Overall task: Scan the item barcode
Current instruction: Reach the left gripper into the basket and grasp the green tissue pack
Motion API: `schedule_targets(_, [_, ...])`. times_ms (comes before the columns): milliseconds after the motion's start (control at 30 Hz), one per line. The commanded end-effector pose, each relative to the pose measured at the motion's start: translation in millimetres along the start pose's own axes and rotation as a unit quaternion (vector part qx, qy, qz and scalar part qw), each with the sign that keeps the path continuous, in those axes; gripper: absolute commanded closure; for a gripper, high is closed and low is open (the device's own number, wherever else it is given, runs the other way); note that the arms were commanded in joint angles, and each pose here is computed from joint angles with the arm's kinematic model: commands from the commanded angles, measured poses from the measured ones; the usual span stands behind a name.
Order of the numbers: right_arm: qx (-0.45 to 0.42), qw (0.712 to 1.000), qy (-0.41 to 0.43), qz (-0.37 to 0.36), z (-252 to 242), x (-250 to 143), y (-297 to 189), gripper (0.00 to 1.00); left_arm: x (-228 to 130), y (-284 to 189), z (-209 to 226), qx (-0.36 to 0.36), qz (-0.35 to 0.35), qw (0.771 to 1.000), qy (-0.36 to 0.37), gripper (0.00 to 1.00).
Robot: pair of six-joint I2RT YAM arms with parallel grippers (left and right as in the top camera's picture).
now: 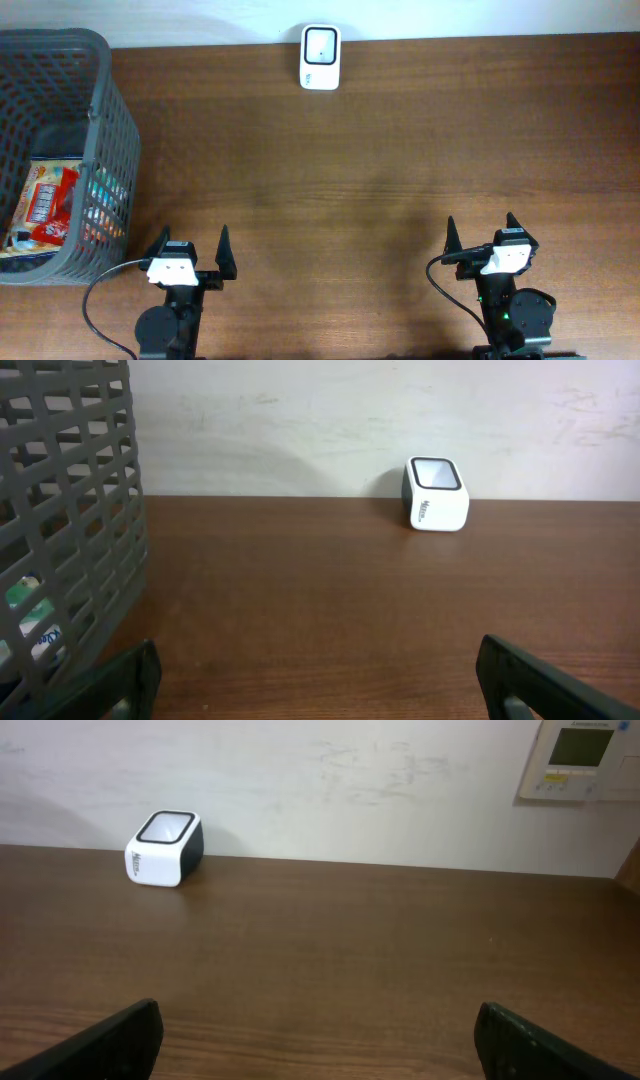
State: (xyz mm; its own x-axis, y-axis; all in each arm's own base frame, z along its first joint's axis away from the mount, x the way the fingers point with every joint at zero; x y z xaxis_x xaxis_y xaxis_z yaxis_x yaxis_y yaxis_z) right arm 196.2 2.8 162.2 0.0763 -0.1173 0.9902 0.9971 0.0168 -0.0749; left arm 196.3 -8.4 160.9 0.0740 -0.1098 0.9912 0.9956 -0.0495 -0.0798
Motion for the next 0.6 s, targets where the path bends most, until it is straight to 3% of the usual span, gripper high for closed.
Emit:
schedule_targets(0, [-0.007, 1.000, -0.003, 0.002, -2.2, -2.6, 0.1, 0.01, -1.2, -0.4, 2.7, 0.010, 0.002, 1.000, -0.001, 0.01])
schedule_targets(133, [-0.007, 1.000, -0.003, 0.002, -2.2, -2.6, 0.1, 0.01, -1.1, -0.4, 2.7, 0.010, 0.001, 1.000, -0.001, 0.01])
schedule_targets(167, [-0.007, 1.000, -0.003, 0.002, -2.2, -2.6, 0.1, 0.01, 1.2, -0.5, -4.1, -0.018, -0.005, 1.000, -0.008, 0.01])
schedule_targets(200, [-0.007, 1.000, -0.003, 0.002, -2.2, -2.6, 0.1, 0.01, 6.3, -2.7, -22.4, -0.095, -0.019, 0.995, -0.024, 0.01])
schedule_targets(267, [-0.007, 1.000, -0.003, 0.002, -2.2, -2.6, 0.1, 0.02, 23.4, -18.8, -60.5, -0.264, -0.066, 0.962, -0.020, 0.01])
schedule_targets(333, [-0.007, 1.000, -0.003, 0.002, -2.2, -2.6, 0.1, 0.02, 39.7, -28.7, -70.0, -0.312, -0.114, 0.943, 0.000, 0.01])
schedule_targets(467, [-0.007, 1.000, -0.003, 0.002, -2.2, -2.6, 0.1, 0.02, 111.4, -60.2, -62.3, -0.279, -0.321, 0.902, 0.077, 0.01])
schedule_targets(567, [-0.007, 1.000, -0.003, 0.002, -2.2, -2.6, 0.1, 0.01, 159.1, -72.0, -26.1, -0.134, -0.387, 0.911, 0.044, 0.01])
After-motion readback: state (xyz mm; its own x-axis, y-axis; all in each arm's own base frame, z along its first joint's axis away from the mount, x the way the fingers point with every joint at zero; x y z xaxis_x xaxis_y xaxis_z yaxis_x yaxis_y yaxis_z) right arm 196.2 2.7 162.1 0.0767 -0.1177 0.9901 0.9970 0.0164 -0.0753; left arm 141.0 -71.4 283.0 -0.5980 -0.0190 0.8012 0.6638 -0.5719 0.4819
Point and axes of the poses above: each gripper's point midway between its finger pads, its own y axis out along the fingers, its own z axis along the line the jaws close on, x = y × z, the point moved 5 cm from there along -y, back along the fingers, and after that the axes turned 9 degrees about y, right-handed, at the moved point
